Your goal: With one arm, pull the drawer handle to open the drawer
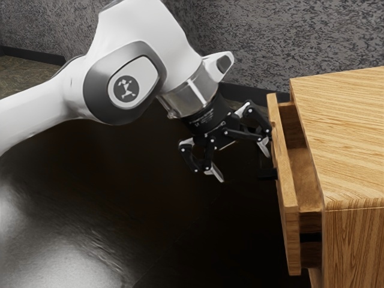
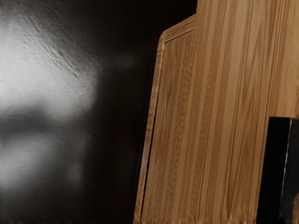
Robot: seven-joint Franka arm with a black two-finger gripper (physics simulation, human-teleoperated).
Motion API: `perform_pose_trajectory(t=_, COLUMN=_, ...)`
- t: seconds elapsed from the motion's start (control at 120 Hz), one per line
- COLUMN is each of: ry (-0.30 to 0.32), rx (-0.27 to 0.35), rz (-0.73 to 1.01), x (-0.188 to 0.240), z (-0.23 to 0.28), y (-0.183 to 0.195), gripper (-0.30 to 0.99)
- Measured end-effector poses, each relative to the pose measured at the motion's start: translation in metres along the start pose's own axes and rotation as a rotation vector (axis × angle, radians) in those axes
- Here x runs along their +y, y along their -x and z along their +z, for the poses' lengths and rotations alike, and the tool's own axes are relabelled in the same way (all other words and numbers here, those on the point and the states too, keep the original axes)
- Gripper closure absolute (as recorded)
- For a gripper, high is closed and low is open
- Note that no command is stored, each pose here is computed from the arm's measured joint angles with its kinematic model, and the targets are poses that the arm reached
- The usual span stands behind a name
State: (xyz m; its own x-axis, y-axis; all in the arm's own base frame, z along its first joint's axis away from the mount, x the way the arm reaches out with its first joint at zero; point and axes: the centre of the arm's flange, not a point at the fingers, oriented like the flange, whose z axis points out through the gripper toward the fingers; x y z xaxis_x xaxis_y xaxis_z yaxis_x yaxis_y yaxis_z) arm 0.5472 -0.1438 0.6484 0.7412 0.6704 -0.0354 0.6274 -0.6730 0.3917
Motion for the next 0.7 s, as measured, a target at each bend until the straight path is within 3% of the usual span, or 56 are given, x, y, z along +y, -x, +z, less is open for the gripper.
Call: perform_pose_trajectory(t=0.7, ry=0.021, rx=-0.056, rz=-0.088, x=-0.092, z=-0.023, y=-0.018, gripper=0.0)
